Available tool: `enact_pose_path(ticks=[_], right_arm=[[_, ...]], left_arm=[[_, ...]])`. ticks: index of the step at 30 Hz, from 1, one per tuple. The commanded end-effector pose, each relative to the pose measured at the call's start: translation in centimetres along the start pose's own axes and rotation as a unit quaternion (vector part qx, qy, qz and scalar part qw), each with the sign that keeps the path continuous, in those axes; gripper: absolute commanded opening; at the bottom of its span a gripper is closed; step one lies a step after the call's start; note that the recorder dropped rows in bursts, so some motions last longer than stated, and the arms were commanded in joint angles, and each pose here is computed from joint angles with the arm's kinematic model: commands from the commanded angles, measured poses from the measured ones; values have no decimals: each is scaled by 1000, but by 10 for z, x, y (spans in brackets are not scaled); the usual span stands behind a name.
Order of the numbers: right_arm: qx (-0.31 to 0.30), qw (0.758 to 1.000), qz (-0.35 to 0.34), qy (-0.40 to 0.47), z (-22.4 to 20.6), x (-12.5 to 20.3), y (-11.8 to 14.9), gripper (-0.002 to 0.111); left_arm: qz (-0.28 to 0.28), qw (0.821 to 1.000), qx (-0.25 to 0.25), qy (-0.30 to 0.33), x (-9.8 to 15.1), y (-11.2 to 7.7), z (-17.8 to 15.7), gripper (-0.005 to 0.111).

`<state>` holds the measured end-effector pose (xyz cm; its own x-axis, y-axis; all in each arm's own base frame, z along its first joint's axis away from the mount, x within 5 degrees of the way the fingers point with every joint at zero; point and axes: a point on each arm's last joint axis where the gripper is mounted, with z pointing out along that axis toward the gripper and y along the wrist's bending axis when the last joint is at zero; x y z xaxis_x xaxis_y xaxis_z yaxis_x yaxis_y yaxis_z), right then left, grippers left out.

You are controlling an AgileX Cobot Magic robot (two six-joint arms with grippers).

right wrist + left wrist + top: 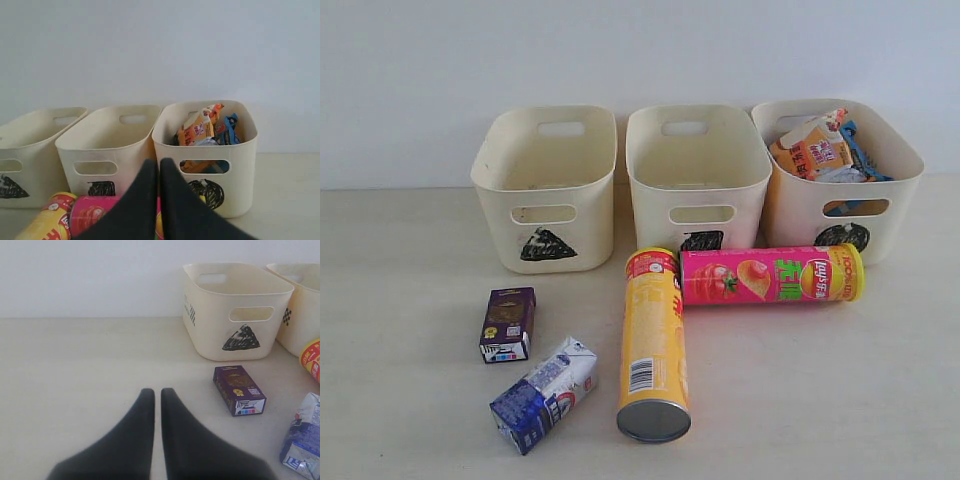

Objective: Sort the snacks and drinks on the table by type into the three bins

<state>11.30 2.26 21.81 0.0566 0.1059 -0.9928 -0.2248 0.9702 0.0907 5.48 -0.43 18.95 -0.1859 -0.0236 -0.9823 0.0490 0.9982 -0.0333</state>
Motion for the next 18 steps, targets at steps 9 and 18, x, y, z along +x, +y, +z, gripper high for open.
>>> enact_pose_path(ticks=[9,18], right_arm=[[35,999,40,-4,-30,-4,-3,0],[54,997,55,-1,-58,1,-4,0]], left_arm=[[-2,1000,1,-8,0,0,0,4],[54,998,-14,-6,0,3,0,4]])
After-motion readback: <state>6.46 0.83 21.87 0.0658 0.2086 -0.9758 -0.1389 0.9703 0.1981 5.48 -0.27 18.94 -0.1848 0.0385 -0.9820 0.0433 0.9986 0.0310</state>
